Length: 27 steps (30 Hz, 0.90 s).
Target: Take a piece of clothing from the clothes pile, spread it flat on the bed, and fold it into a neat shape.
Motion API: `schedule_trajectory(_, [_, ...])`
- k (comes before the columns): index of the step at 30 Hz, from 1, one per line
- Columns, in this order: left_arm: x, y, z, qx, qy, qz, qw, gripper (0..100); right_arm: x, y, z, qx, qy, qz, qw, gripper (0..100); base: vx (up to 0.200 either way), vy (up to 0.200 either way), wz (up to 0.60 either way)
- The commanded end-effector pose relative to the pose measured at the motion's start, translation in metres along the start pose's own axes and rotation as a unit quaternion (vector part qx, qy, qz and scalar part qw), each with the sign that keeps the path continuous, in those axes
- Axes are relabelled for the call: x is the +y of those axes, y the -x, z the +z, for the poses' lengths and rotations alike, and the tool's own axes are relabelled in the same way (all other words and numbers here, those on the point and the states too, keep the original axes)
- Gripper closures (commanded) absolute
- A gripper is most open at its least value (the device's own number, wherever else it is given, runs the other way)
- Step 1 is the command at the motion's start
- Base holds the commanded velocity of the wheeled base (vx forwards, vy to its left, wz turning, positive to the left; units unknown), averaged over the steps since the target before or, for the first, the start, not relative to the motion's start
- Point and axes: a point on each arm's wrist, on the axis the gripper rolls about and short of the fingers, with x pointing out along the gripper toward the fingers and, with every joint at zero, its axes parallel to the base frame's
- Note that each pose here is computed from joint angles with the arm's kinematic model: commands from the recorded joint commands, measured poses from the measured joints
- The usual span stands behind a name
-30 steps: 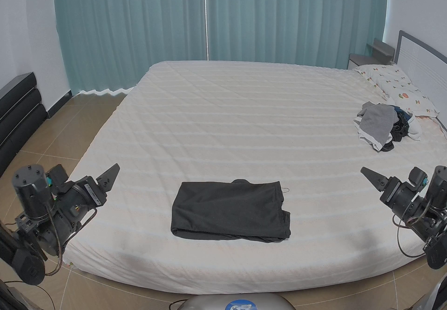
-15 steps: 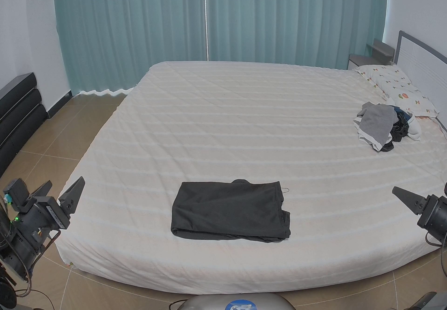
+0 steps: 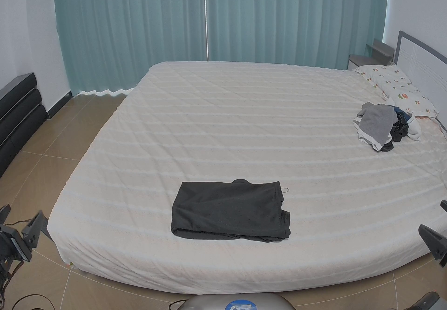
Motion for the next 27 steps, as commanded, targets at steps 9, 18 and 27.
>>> schedule_trajectory(9, [0.018, 0.045, -0.025, -0.046, -0.003, 0.084, 0.9954, 0, 0.012, 0.045, -0.069, -0.084, 0.072, -0.04, 0.993, 0, 0.0, 0.0, 0.0])
schedule_trajectory(18, [0.023, 0.063, -0.063, -0.069, -0.063, 0.085, 0.992, 0, 0.008, 0.033, -0.101, -0.074, 0.106, -0.088, 0.9877, 0, 0.0, 0.0, 0.0])
schedule_trajectory(27, [0.018, 0.059, -0.084, -0.131, -0.052, 0.072, 0.9875, 0, 0.006, 0.027, -0.103, -0.126, 0.121, -0.101, 0.9795, 0, 0.0, 0.0, 0.0])
